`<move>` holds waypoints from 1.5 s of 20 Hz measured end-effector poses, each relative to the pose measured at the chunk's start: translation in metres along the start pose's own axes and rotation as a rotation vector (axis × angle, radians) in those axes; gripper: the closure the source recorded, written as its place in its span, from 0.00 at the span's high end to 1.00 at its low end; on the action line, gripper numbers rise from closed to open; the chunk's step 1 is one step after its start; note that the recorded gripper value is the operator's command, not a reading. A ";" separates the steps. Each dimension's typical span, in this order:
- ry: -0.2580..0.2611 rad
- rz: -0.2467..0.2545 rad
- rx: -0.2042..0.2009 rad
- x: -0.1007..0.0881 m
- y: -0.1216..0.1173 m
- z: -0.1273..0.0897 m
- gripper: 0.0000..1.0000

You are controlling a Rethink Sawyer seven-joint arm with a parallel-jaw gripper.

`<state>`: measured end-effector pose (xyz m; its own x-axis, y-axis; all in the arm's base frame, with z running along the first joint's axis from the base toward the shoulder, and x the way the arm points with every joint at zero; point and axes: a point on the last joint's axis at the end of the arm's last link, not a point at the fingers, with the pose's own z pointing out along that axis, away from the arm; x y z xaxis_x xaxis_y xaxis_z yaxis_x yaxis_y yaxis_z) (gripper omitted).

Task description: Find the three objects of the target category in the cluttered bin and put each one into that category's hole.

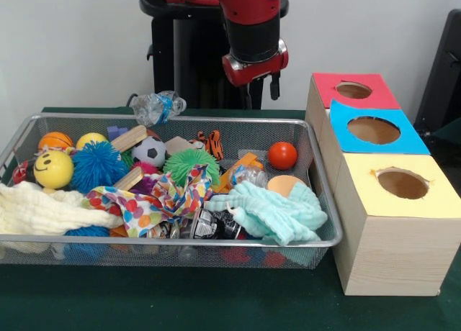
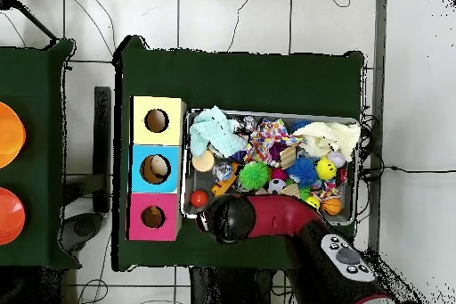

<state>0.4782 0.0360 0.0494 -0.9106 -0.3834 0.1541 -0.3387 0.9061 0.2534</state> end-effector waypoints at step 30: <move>0.000 0.119 -0.078 -0.005 -0.061 0.027 1.00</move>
<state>0.4970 -0.0129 0.0078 -0.9431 -0.2746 0.1875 -0.2092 0.9283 0.3073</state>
